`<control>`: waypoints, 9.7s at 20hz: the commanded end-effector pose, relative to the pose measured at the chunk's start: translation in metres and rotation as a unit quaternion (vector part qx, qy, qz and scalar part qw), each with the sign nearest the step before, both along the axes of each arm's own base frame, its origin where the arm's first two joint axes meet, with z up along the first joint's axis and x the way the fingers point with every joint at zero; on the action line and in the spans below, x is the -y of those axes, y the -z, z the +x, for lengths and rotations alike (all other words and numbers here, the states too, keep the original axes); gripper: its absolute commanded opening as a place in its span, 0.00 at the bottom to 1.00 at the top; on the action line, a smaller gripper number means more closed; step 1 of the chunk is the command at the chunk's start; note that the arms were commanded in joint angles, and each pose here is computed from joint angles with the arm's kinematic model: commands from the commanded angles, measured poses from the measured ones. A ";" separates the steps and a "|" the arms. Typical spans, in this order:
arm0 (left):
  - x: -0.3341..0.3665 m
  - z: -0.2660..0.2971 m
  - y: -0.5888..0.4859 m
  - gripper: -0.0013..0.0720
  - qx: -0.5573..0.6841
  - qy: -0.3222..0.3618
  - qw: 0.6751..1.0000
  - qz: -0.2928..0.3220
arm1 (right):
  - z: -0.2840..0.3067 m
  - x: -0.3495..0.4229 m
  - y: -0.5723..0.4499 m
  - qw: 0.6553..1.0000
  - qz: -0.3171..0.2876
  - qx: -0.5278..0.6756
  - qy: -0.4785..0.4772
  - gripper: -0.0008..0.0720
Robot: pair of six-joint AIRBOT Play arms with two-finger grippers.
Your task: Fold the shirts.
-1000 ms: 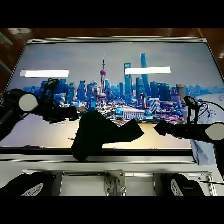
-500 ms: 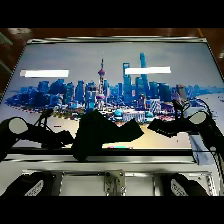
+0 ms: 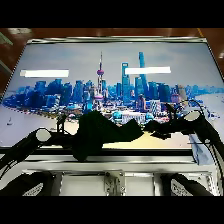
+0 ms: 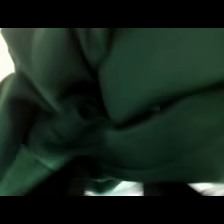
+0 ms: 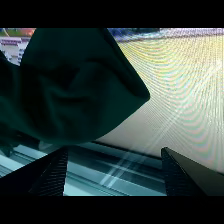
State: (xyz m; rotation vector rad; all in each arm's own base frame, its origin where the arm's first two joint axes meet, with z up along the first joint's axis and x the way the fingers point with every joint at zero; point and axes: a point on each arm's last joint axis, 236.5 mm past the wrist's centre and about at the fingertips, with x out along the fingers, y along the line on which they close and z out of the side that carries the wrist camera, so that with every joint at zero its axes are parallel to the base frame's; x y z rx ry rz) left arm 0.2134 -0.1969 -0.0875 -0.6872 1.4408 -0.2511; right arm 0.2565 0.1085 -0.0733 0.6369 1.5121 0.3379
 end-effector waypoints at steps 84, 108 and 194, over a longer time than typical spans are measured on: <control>-0.075 0.011 0.028 0.82 -0.057 -0.022 0.998 0.006 | 0.050 0.050 -0.040 0.979 -0.132 0.133 0.082 0.11; -0.113 0.095 -0.460 0.07 0.603 -0.028 0.783 0.152 | 0.065 0.041 -0.360 0.803 -0.210 0.555 -0.059 0.11; -0.120 0.014 0.022 0.07 -0.077 0.013 0.996 0.037 | -0.023 0.118 0.069 0.985 -0.007 -0.163 0.055 0.91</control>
